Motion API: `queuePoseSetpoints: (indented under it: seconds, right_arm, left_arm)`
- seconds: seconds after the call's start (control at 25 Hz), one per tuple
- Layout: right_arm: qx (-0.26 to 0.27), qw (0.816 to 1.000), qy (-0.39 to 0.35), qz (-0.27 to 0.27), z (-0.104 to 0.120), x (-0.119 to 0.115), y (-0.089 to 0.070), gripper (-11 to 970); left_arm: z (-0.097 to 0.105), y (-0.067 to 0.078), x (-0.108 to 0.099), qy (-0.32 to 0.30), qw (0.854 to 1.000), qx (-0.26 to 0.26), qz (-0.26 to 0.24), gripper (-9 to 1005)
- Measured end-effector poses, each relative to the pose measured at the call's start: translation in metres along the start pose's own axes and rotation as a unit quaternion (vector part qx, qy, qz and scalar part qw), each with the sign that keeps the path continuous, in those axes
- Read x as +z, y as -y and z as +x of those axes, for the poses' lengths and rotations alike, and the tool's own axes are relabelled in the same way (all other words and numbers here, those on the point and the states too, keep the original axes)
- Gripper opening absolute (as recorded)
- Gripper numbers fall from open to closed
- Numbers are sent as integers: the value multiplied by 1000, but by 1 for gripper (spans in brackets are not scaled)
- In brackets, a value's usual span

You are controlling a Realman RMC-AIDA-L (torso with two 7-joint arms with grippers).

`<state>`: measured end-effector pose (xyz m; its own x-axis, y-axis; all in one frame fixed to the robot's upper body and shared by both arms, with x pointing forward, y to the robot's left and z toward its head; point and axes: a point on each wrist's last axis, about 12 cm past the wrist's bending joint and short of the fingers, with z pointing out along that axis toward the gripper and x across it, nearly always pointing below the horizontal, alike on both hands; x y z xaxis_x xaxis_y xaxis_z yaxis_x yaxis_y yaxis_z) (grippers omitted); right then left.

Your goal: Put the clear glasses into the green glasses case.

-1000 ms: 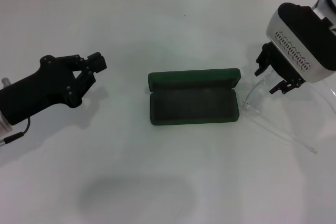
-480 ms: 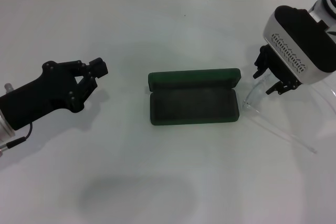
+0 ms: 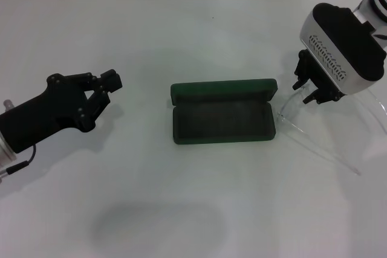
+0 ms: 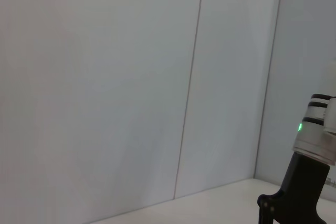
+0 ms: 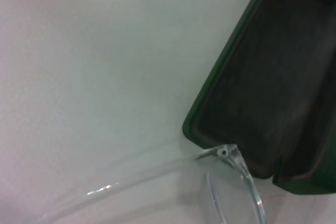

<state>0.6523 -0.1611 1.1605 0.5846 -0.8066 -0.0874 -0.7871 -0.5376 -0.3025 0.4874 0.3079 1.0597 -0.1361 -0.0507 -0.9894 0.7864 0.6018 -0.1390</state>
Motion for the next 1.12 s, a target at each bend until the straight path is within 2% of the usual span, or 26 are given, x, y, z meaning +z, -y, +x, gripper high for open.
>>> queuePoseSetpoints:
  seconds: [0.56, 1.0, 1.12]
  right_arm:
    - [11, 1000, -12, -4, -5, -2, 0, 144]
    - [49, 999, -7, 3, -10, -18, -7, 129]
    - [69, 998, -1, 3, -11, -25, -13, 120]
  left_arm:
    - [3, 1, -5, -2, 1000, 0, -6, 57]
    - [4, 2, -6, -2, 1000, -1, -7, 55]
    - [4, 3, -7, 0, 1000, 1, -7, 55]
